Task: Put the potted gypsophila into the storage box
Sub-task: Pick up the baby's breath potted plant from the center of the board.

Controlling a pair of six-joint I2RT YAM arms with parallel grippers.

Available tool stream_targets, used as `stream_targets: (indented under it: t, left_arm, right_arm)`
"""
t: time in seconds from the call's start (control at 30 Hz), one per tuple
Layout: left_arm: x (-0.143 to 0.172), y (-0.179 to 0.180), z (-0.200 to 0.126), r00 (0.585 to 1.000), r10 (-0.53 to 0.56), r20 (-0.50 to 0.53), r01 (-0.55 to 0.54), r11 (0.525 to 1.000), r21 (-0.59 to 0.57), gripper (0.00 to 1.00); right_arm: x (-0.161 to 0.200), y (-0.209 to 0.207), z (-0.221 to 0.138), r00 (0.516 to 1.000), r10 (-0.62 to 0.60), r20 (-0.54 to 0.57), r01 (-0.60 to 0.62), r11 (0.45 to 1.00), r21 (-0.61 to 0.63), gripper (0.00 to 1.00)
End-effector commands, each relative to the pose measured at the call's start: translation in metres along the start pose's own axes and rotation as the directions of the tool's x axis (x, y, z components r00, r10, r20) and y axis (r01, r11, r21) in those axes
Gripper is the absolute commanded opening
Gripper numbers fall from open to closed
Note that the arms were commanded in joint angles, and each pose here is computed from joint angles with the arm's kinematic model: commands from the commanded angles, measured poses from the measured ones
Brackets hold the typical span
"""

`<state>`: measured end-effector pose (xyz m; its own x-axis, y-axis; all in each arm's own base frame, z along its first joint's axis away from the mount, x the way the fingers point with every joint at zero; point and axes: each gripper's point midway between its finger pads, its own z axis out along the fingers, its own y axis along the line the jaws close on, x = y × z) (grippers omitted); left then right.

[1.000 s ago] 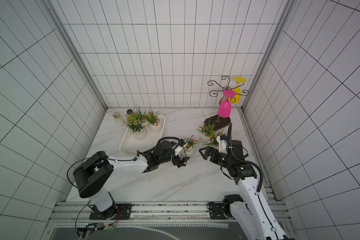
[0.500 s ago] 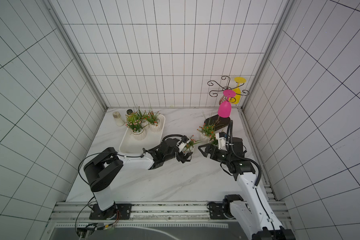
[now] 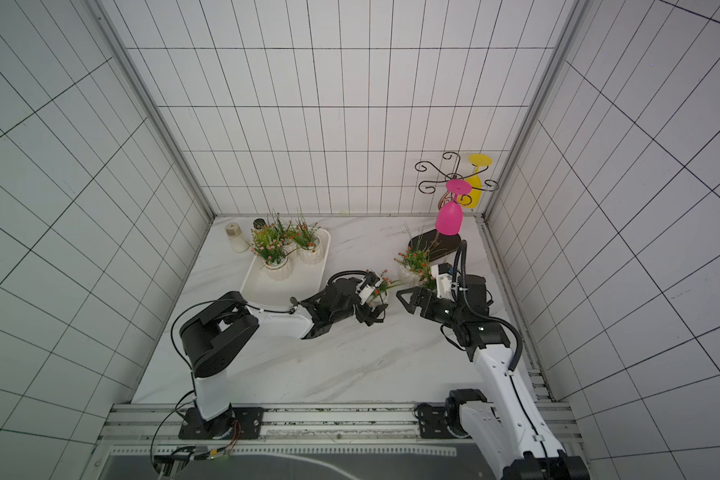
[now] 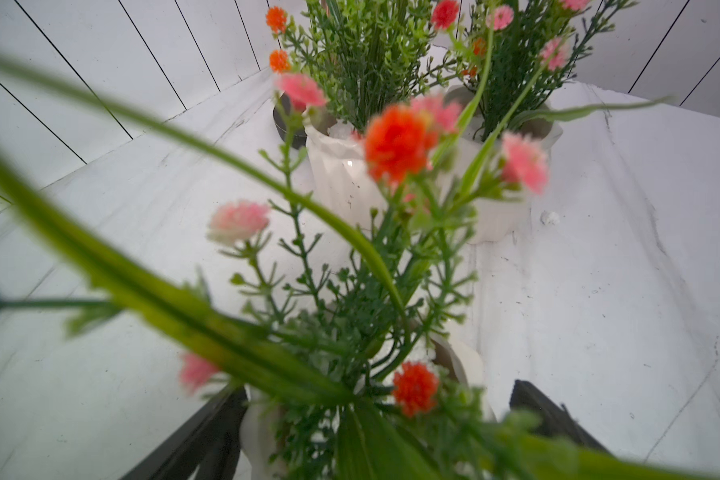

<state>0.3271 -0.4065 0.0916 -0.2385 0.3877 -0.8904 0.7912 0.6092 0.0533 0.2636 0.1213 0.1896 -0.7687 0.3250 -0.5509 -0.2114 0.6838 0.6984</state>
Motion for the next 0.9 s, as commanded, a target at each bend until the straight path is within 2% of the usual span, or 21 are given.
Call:
stream_targets:
  t: [0.0, 0.17, 0.47, 0.87]
  left_arm:
    - [-0.015, 0.001, 0.006, 0.999, -0.007, 0.052, 0.008, 1.0, -0.009, 0.97]
    - [-0.014, 0.0, 0.01, 0.999, -0.014, 0.052, 0.014, 1.0, -0.002, 0.95]
    - [-0.011, 0.0, 0.015, 0.999, -0.023, 0.048, 0.023, 1.0, -0.002, 0.84]
    - [-0.01, -0.001, 0.01, 0.999, -0.023, 0.047, 0.022, 1.0, 0.005, 0.76]
  right_arm:
    - [0.01, -0.012, 0.003, 1.0, 0.007, -0.016, -0.007, 1.0, 0.006, 0.99]
    - [0.011, -0.014, 0.003, 1.0, 0.008, -0.014, -0.008, 1.0, 0.009, 0.99]
    - [0.01, -0.011, 0.0, 1.0, 0.005, -0.004, -0.005, 1.0, 0.002, 0.99]
    - [0.012, -0.013, -0.001, 1.0, 0.007, -0.004, -0.007, 1.0, 0.002, 0.99]
